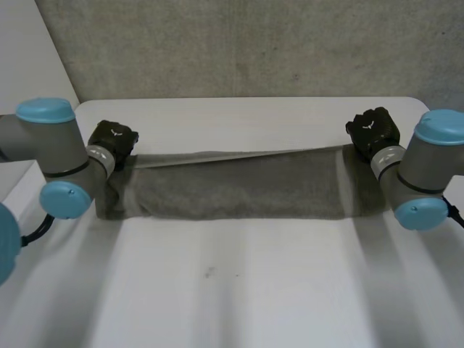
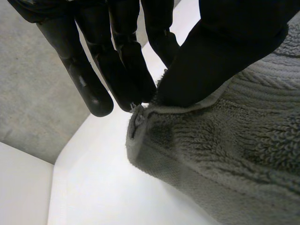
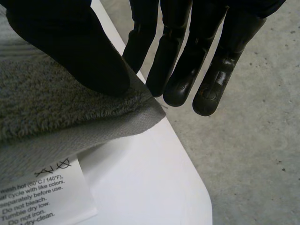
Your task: Fold the towel.
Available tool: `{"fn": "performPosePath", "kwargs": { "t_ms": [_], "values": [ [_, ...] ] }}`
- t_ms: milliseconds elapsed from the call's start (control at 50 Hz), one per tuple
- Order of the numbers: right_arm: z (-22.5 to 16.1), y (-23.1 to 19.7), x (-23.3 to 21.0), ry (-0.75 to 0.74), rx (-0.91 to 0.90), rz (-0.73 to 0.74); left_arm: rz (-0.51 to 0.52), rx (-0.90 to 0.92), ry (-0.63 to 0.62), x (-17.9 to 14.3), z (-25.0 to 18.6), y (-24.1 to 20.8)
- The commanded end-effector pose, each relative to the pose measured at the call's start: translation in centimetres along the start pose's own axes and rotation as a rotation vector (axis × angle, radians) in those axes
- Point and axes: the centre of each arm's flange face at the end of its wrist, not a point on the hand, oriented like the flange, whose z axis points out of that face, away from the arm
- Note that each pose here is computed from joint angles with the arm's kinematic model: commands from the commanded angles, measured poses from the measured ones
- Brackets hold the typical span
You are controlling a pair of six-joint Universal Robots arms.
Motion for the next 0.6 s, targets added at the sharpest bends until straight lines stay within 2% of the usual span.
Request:
{"fn": "performPosePath", "kwargs": {
  "t_ms": [20, 200, 300, 340, 400, 440, 560, 600],
  "values": [
    [3.1, 1.0, -0.9, 0.048, 0.03, -0.012, 0.004, 0.03, -0.03, 0.6, 2.9, 0.9],
    [5.1, 2.4, -2.0, 0.077, 0.018, -0.015, 0.019, 0.089, -0.029, 2.4, 4.0, 0.8],
    [4.6, 0.4, -0.7, 0.122, 0.034, 0.001, 0.027, 0.152, -0.033, 2.8, 3.0, -1.4],
    [3.5, -2.0, 1.4, 0.143, 0.067, 0.056, 0.021, 0.176, -0.05, 2.2, 2.5, -2.3],
    [2.6, -3.1, 2.3, 0.145, 0.08, 0.103, 0.014, 0.214, -0.08, 0.9, 1.2, -4.2],
    [0.5, -4.6, 3.5, 0.113, 0.095, 0.17, 0.011, 0.223, -0.086, -0.1, -0.6, -5.5],
    [-3.2, -4.7, 2.6, -0.028, 0.015, 0.198, -0.029, 0.201, -0.059, -0.3, -3.7, -5.7],
    [-4.9, -3.1, 1.9, -0.094, -0.09, 0.217, -0.067, 0.185, -0.04, 0.0, -5.2, -4.9]
  ]
}}
